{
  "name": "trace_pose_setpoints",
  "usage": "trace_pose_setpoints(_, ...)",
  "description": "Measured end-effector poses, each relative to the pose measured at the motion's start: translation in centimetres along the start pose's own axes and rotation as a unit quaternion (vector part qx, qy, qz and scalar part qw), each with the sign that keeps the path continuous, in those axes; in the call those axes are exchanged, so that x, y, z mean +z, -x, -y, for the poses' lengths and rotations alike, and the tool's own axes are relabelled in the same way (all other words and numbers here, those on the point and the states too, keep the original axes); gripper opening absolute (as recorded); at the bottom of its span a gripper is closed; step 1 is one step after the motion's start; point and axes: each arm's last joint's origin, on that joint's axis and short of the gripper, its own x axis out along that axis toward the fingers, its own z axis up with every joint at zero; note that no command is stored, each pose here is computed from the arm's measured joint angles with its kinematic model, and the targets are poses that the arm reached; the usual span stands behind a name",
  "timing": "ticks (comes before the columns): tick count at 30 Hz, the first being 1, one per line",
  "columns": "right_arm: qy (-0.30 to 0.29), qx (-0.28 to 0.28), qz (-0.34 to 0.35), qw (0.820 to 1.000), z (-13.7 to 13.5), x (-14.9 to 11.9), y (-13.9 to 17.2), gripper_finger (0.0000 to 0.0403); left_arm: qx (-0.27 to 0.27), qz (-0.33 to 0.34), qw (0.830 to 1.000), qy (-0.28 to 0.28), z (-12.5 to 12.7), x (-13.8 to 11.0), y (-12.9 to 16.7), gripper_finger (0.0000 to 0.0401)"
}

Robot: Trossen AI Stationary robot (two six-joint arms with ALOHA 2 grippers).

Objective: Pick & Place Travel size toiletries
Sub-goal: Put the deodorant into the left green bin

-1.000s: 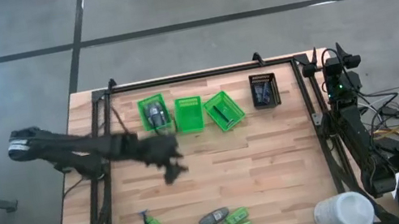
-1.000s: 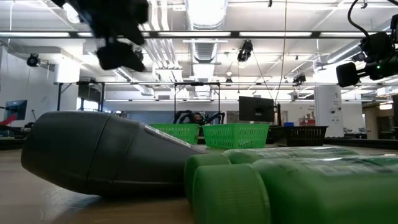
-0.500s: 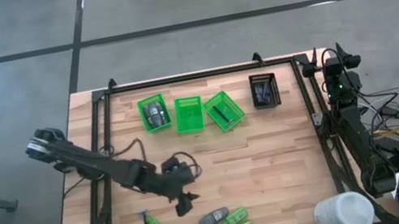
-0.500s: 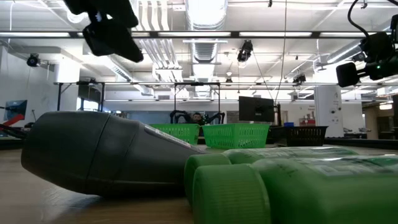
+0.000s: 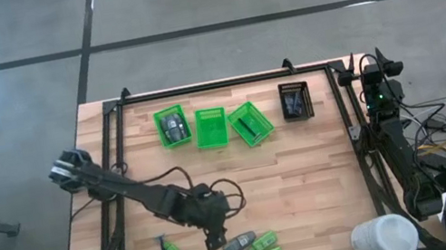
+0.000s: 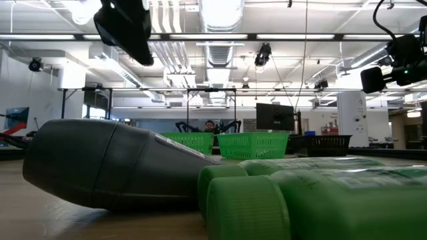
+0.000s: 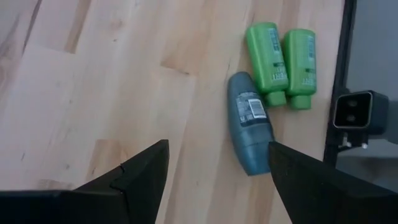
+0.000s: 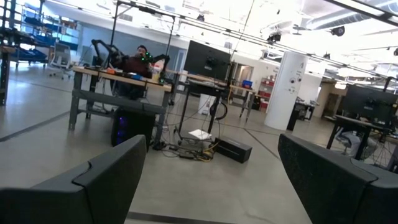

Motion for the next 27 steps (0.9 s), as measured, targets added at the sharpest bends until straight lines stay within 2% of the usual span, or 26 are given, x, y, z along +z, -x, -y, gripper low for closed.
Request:
trace_pose_setpoints(4, 0.000, 0.000, 0.000, 1.000, 0.0, 0.0, 0.0, 0.0364, -0.013, 0.000, 1.000, -0.024, 0.8, -0.2, 0.4, 0.0273)
trace_pose_setpoints(8, 0.000, 0.000, 0.000, 1.000, 0.0, 0.0, 0.0, 0.0363, -0.033, 0.019, 0.999, 0.001, 1.3, 0.2, 0.1, 0.0273)
trace_pose_setpoints(12, 0.000, 0.000, 0.000, 1.000, 0.0, 0.0, 0.0, 0.0364, -0.033, 0.010, 0.999, -0.004, 2.0, -0.1, -1.9, 0.0273)
trace_pose_setpoints(15, 0.000, 0.000, 0.000, 1.000, 0.0, 0.0, 0.0, 0.0364, -0.030, 0.002, 0.999, -0.031, 2.9, -0.3, -3.3, 0.0273)
trace_pose_setpoints(22, 0.000, 0.000, 0.000, 1.000, 0.0, 0.0, 0.0, 0.0364, 0.006, -0.020, 0.996, -0.087, 5.0, 0.7, -5.0, 0.0273)
trace_pose_setpoints(27, 0.000, 0.000, 0.000, 1.000, 0.0, 0.0, 0.0, 0.0364, 0.036, -0.064, 0.993, -0.098, 5.7, 1.2, -6.3, 0.0273)
